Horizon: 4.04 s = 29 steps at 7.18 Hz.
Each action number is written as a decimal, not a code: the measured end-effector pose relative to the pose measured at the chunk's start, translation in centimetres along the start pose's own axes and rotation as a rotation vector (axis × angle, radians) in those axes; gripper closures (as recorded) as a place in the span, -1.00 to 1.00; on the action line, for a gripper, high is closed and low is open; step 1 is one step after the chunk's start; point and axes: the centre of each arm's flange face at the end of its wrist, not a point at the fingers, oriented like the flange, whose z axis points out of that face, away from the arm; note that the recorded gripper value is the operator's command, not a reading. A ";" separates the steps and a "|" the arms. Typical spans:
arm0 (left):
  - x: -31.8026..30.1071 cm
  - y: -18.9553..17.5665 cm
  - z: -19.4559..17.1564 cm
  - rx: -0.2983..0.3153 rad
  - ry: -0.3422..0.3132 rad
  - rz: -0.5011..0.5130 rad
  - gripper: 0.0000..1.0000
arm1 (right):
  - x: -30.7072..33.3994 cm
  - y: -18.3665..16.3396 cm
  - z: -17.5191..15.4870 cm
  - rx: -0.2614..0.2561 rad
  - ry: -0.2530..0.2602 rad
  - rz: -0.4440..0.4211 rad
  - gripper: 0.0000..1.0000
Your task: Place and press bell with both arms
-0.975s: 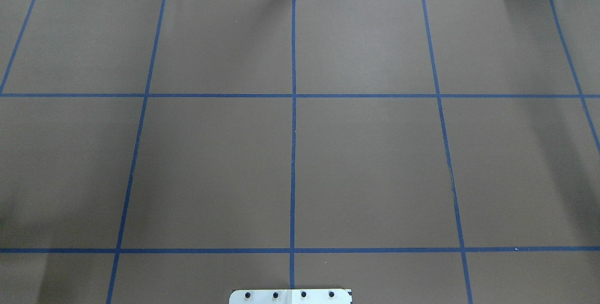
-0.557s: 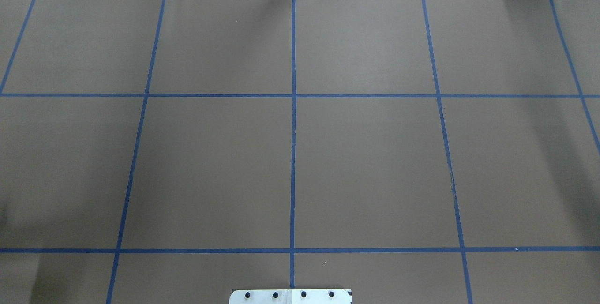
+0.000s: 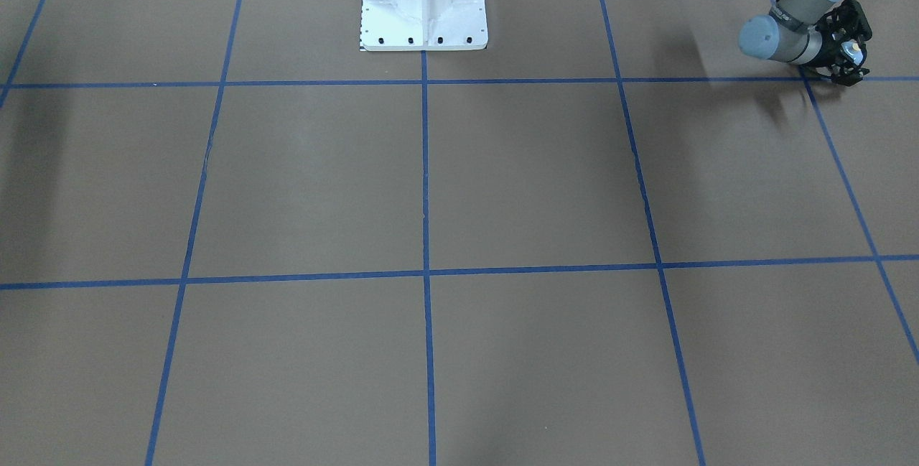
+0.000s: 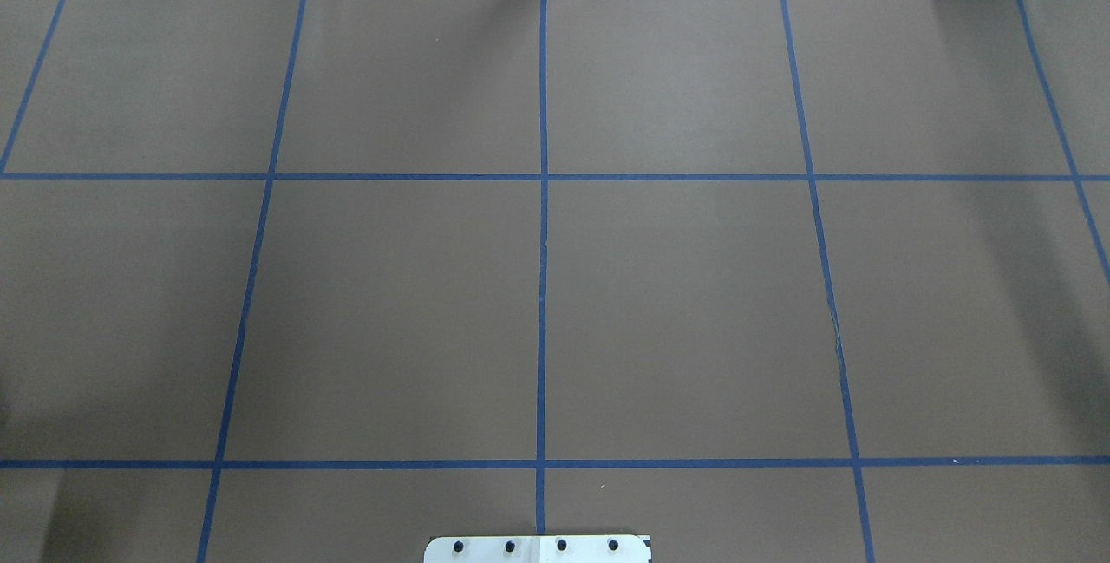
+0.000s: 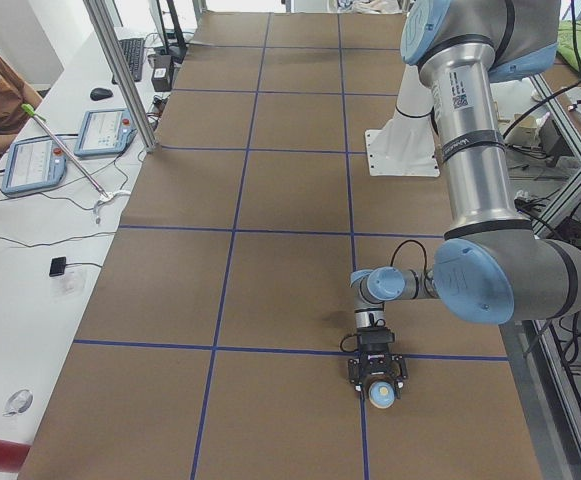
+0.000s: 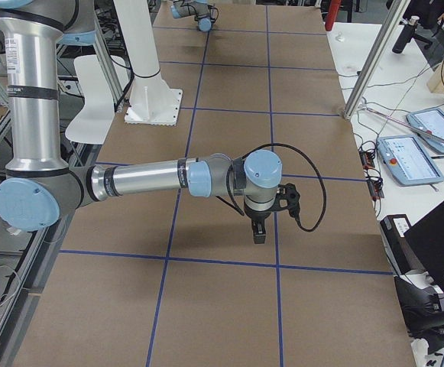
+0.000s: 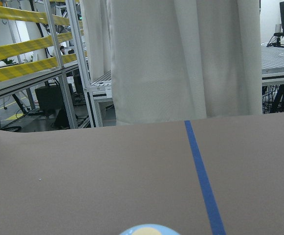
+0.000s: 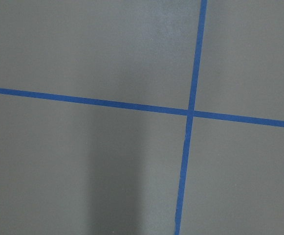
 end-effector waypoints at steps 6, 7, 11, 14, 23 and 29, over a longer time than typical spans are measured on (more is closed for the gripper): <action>-0.6 -4.0 0.0 -0.004 0.002 0.068 1.00 | -0.3 -0.1 -0.3 0.005 0.000 -0.004 -1.00; -0.6 -5.9 -1.2 -0.031 0.001 0.108 1.00 | -0.3 -0.1 -0.3 0.005 -0.002 -0.002 -1.00; 9.8 -13.7 -8.9 -0.132 0.168 0.280 1.00 | -0.1 0.2 -0.1 0.000 -0.005 0.004 -1.00; 22.1 -16.4 -23.0 -0.176 0.452 0.463 1.00 | 0.0 0.5 0.1 -0.006 -0.011 0.020 -1.00; 23.4 -4.4 -68.5 -0.295 1.537 0.648 1.00 | -1.4 -0.1 -0.4 0.009 -0.078 0.006 -1.00; 22.4 10.8 -74.6 -0.217 1.579 0.646 1.00 | -1.6 -0.1 0.4 -0.008 -0.079 0.002 -1.00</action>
